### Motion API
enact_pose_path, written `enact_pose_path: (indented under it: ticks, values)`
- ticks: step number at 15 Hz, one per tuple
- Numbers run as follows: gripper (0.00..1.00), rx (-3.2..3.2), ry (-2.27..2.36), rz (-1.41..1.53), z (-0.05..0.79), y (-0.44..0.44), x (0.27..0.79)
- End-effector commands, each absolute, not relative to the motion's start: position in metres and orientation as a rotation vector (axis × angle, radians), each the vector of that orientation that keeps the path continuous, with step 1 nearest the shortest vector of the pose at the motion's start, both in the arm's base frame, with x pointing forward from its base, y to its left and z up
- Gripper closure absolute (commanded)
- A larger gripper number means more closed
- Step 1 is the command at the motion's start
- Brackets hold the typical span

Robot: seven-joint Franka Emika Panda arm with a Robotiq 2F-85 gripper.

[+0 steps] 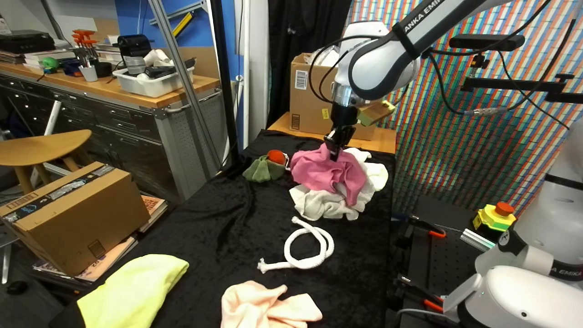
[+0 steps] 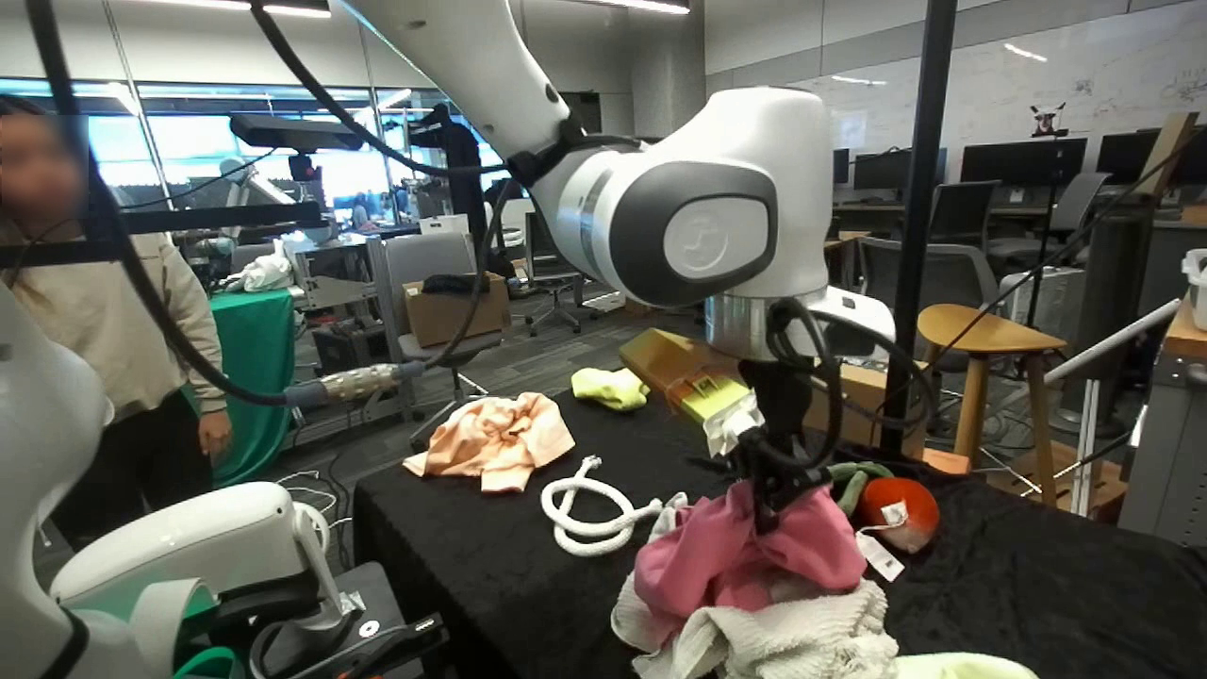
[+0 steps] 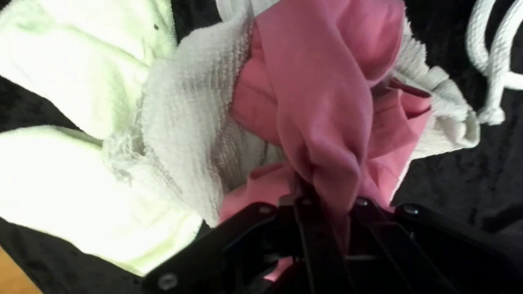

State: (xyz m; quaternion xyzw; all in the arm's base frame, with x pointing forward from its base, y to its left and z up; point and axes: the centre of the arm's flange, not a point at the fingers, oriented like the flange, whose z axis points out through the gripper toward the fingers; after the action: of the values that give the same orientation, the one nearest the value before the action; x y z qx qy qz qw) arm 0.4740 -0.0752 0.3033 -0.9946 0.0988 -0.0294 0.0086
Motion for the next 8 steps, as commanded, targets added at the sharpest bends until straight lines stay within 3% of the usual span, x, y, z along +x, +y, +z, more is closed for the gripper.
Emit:
enact_pose_path:
  ticks: [1,8]
  values:
    - [0.97,-3.128,0.614,-0.111,0.268,-0.096,0.489]
    - [0.98,-3.095,1.041,-0.04,0.232,-0.134,0.477]
